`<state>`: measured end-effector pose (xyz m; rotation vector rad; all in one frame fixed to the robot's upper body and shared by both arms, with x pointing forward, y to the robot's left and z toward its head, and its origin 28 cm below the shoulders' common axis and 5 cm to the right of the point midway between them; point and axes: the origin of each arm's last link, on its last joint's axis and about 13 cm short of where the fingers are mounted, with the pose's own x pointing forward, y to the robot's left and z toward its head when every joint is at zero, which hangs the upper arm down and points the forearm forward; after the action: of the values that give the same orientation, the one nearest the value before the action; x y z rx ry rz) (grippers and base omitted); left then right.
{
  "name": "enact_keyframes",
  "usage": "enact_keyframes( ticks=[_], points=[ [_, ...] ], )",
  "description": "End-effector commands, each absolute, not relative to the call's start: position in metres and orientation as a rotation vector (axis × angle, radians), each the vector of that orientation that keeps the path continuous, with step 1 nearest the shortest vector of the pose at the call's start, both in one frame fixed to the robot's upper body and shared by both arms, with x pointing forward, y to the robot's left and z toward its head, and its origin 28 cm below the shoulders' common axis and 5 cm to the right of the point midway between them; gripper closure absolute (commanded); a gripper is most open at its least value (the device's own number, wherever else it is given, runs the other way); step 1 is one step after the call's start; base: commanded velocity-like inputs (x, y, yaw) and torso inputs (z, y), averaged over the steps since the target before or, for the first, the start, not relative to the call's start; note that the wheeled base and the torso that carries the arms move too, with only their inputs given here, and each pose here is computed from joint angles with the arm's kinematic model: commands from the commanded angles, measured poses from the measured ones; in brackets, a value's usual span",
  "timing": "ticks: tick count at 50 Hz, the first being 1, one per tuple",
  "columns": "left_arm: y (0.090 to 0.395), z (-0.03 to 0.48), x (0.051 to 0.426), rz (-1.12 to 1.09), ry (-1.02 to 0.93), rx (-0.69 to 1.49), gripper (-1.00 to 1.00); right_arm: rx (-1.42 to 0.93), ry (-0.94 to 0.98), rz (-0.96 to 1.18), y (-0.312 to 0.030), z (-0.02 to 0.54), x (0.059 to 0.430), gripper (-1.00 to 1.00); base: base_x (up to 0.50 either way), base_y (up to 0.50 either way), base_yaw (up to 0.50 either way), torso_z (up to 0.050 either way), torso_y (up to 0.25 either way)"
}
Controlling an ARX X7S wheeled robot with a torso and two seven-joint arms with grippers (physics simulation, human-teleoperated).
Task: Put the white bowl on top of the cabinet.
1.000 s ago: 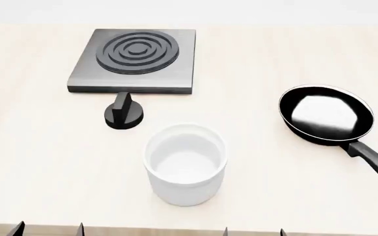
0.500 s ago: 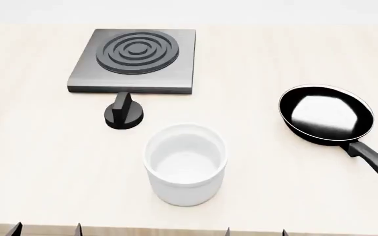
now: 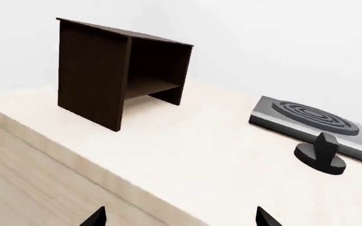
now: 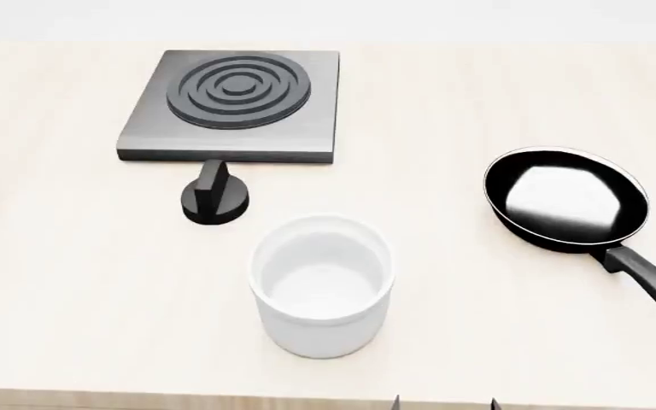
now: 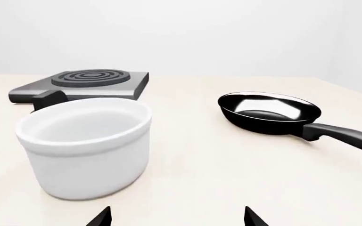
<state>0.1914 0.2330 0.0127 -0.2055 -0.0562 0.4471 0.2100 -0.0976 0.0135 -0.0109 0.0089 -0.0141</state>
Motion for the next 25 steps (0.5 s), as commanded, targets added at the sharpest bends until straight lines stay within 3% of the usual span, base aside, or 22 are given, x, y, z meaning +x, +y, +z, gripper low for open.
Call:
enact_keyframes(
  ticks=[1,10,14,16,20,25],
  points=[
    [0.260,0.006,0.158,0.935,-0.069,-0.315,-1.00,0.003,0.009,-0.018,-0.098,0.014,0.209,-1.00,0.00,0.00,0.00,0.000,0.000],
    [0.279,-0.003,0.137,1.268,-0.063,-0.304,-1.00,0.012,0.014,-0.020,-0.099,0.013,0.210,-1.00,0.00,0.00,0.00,0.000,0.000],
    [0.287,-0.007,0.125,1.606,-0.013,-0.164,-1.00,0.008,0.014,-0.030,-0.099,0.013,0.210,-1.00,0.00,0.00,0.00,0.000,0.000],
    [0.292,-0.003,0.121,1.634,-0.004,-0.260,-1.00,0.011,0.013,-0.036,-0.099,0.013,0.211,-1.00,0.00,0.00,0.00,0.000,0.000],
    [0.290,-0.007,0.123,1.666,0.116,-0.243,-1.00,-0.001,0.011,-0.035,-0.099,0.013,0.211,-1.00,0.00,0.00,0.00,0.000,0.000],
    [0.288,-0.008,0.125,1.664,0.115,-0.251,-1.00,-0.007,0.008,-0.034,-0.099,0.014,0.211,-1.00,0.00,0.02,0.00,0.000,0.000]
  ],
)
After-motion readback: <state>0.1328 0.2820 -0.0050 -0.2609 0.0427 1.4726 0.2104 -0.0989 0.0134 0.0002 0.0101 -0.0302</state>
